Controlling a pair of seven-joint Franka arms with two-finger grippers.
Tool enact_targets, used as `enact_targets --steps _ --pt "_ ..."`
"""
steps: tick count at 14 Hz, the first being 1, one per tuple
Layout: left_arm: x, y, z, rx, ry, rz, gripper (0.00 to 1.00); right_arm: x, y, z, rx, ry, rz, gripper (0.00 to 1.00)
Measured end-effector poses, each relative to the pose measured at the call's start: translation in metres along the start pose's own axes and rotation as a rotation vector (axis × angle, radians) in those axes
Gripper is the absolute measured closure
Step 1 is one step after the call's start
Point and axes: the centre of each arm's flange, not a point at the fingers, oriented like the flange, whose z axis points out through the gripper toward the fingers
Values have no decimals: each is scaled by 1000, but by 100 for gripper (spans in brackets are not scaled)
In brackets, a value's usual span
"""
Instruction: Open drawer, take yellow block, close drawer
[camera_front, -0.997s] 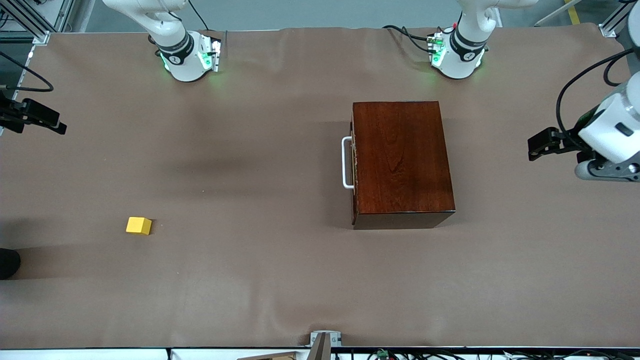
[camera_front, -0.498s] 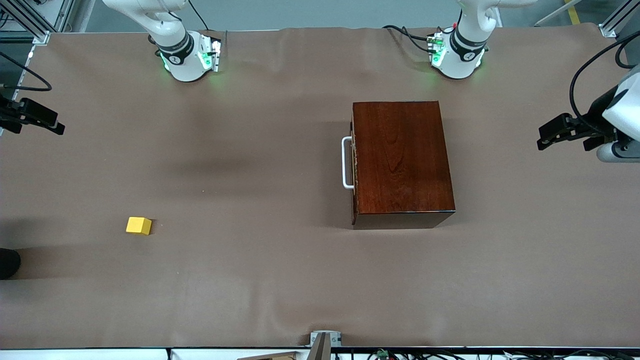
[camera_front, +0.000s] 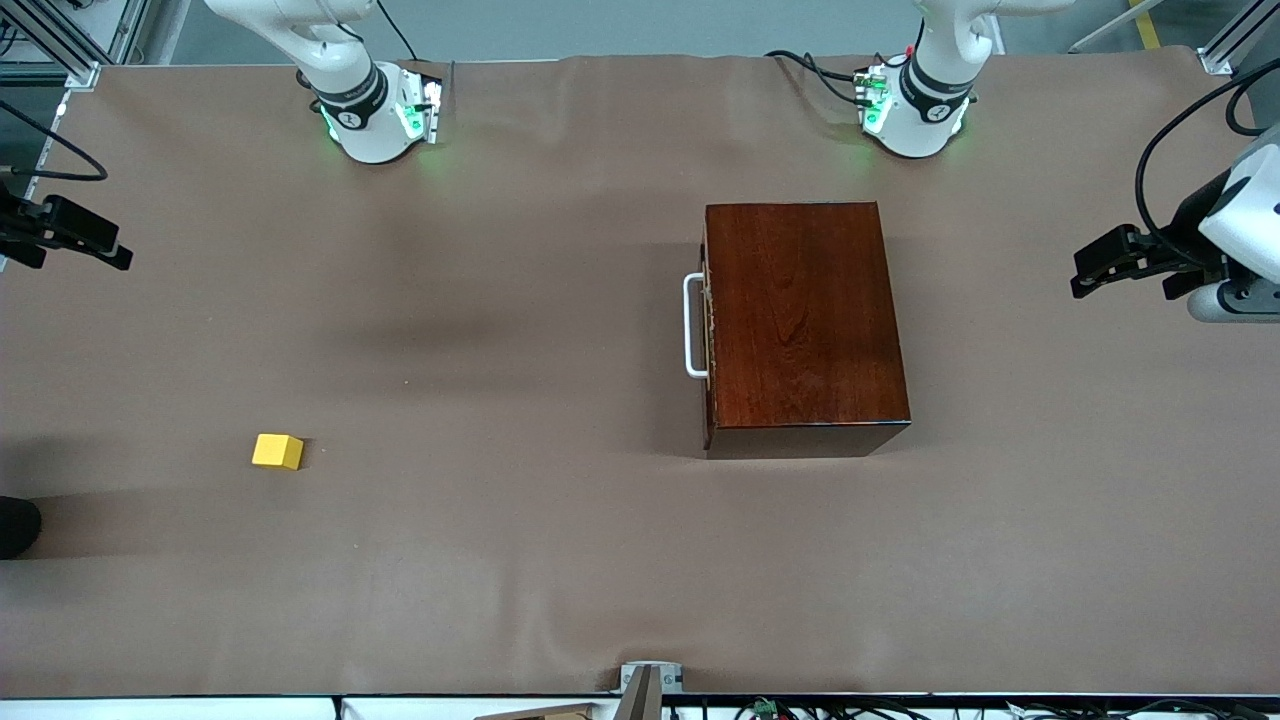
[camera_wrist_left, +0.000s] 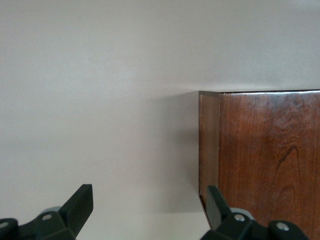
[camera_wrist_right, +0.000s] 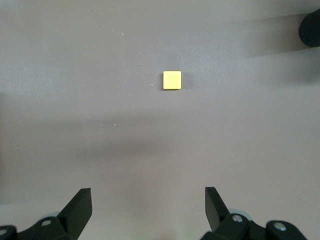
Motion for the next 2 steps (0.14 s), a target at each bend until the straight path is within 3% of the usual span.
enact_targets --steps 2 --pt "0 0 1 0 -2 0 0 0 1 0 -1 0 1 0"
